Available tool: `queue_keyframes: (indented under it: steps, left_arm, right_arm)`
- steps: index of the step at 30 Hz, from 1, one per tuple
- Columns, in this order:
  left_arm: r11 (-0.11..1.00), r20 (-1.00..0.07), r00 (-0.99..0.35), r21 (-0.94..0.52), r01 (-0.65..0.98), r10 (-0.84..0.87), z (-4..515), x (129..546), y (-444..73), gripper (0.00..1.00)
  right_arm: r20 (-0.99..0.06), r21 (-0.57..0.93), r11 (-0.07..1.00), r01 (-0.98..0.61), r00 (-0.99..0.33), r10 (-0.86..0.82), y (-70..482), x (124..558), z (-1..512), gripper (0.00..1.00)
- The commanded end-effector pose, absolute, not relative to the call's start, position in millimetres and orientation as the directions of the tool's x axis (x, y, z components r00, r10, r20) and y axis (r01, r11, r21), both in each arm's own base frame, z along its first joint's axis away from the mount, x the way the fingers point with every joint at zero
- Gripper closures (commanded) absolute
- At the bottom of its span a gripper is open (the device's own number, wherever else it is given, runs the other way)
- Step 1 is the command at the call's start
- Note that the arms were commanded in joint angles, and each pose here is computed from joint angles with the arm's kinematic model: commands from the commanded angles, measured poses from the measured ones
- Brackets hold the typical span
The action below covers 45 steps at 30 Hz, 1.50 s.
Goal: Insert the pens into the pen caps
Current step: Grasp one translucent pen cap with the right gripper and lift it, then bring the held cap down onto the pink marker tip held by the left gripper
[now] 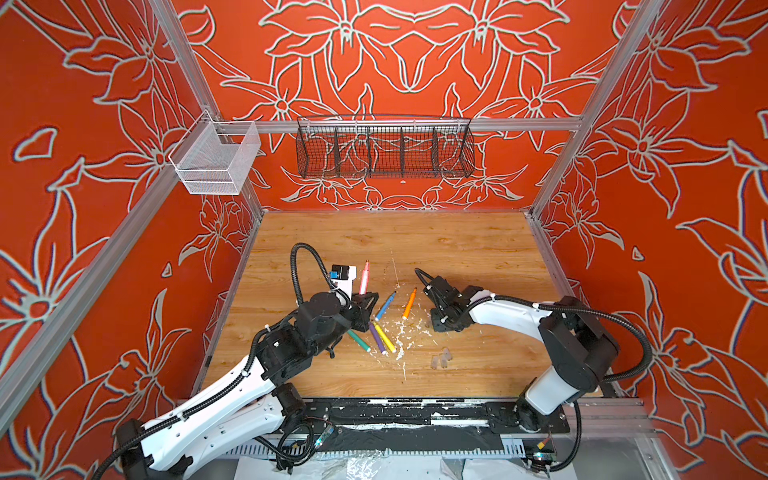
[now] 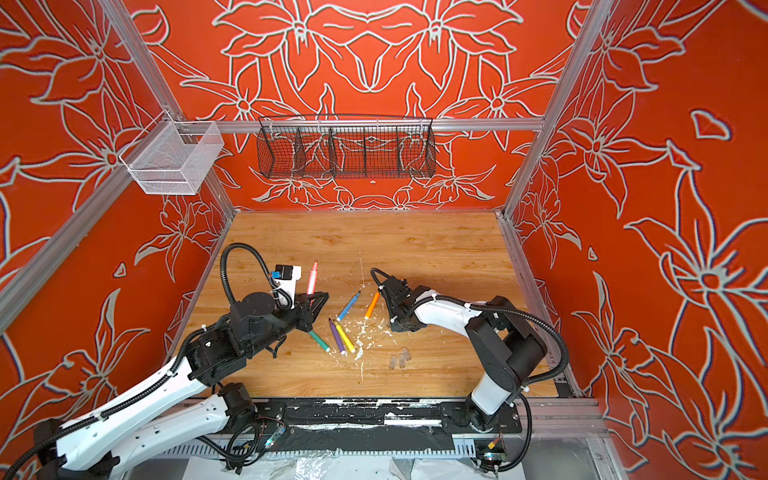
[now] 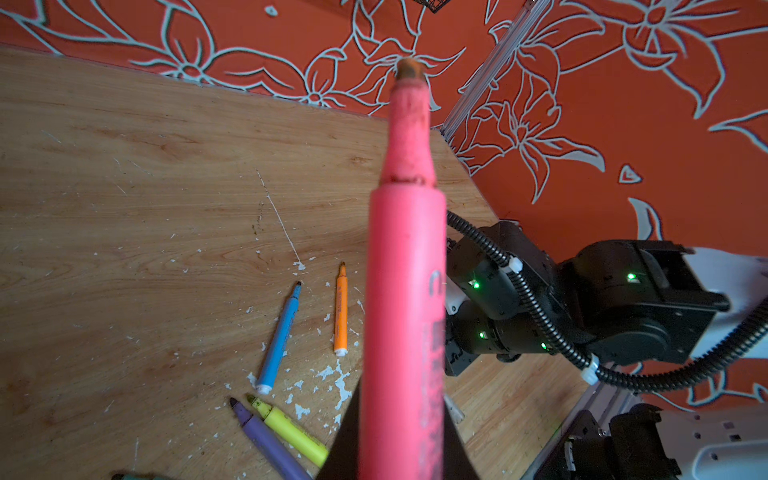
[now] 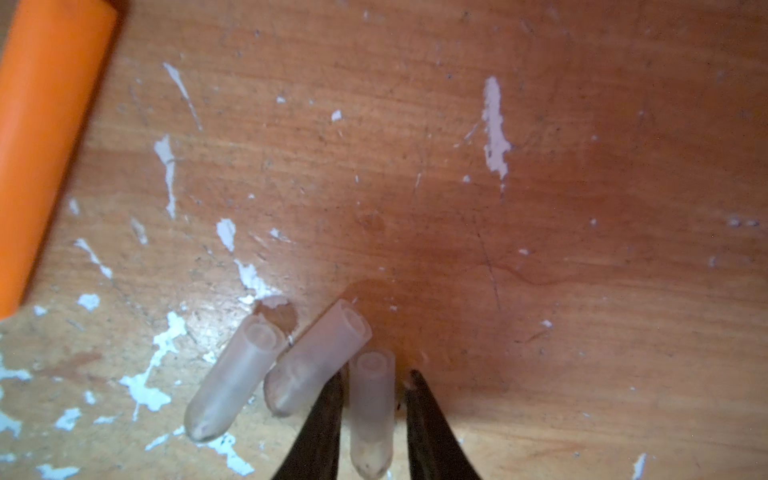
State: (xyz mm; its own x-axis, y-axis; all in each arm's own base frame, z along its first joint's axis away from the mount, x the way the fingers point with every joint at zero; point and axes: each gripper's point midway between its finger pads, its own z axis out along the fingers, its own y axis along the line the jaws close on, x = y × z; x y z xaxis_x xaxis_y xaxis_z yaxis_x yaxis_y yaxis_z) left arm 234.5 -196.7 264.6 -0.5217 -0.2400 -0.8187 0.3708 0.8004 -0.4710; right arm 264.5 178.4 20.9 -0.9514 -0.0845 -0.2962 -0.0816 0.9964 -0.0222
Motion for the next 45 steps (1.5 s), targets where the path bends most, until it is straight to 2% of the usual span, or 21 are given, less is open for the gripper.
queue_keyframes:
  steps: [1,11,14,17,20,22,25,28,31,34,40,45]
  left_arm:
    - [0.795,-0.828,-0.496,-0.476,0.376,-0.261,271,237,-195,1.00]
    - [0.752,-0.820,-0.524,-0.492,0.439,-0.231,274,231,-210,1.00]
    - [0.724,-0.742,-0.608,-0.581,0.371,-0.284,271,228,-212,0.99]
    - [0.666,-0.669,-0.710,-0.634,0.392,-0.219,282,210,-229,1.00]
    - [0.595,-0.733,-0.664,-0.601,0.534,-0.145,290,202,-245,1.00]
    - [0.608,-0.796,-0.600,-0.518,0.602,-0.085,285,204,-246,1.00]
    - [0.630,-0.828,-0.560,-0.454,0.630,-0.036,265,206,-244,1.00]
    - [0.543,-0.846,-0.532,-0.461,0.702,-0.031,252,194,-254,1.00]
    - [0.453,-0.863,-0.500,-0.420,0.786,0.067,246,175,-263,1.00]
    - [0.452,-0.877,-0.474,-0.394,0.800,0.074,239,171,-258,1.00]
    - [0.479,-0.903,-0.426,-0.351,0.805,0.055,238,167,-244,1.00]
    - [0.396,-0.916,-0.396,-0.341,0.852,0.063,248,157,-253,1.00]
  right_arm:
    - [-0.191,-0.095,0.993,-0.074,-0.977,-0.091,159,244,-6,0.78]
    - [-0.199,-0.091,0.994,-0.063,-0.977,-0.080,158,245,-3,0.87]
    - [-0.240,-0.102,0.994,-0.040,-0.969,-0.064,153,248,5,0.88]
    - [-0.271,-0.071,0.997,-0.023,-0.962,-0.042,151,248,16,0.90]
    - [-0.334,-0.060,0.998,0.010,-0.943,-0.010,143,249,35,0.93]
    - [-0.373,-0.042,0.998,0.039,-0.928,0.020,138,247,51,0.95]
    - [-0.441,0.070,0.993,0.091,-0.891,0.112,139,244,82,0.96]
    - [-0.505,0.300,0.948,0.104,-0.826,0.250,155,245,123,0.97]
    - [-0.553,0.515,0.855,0.059,-0.740,0.384,172,250,157,0.97]
    - [-0.586,0.664,0.748,-0.027,-0.640,0.497,179,255,186,0.97]
    - [-0.593,0.771,0.619,-0.152,-0.526,0.610,177,252,234,0.97]
    - [-0.548,0.831,0.491,-0.261,-0.529,0.648,198,252,266,0.99]
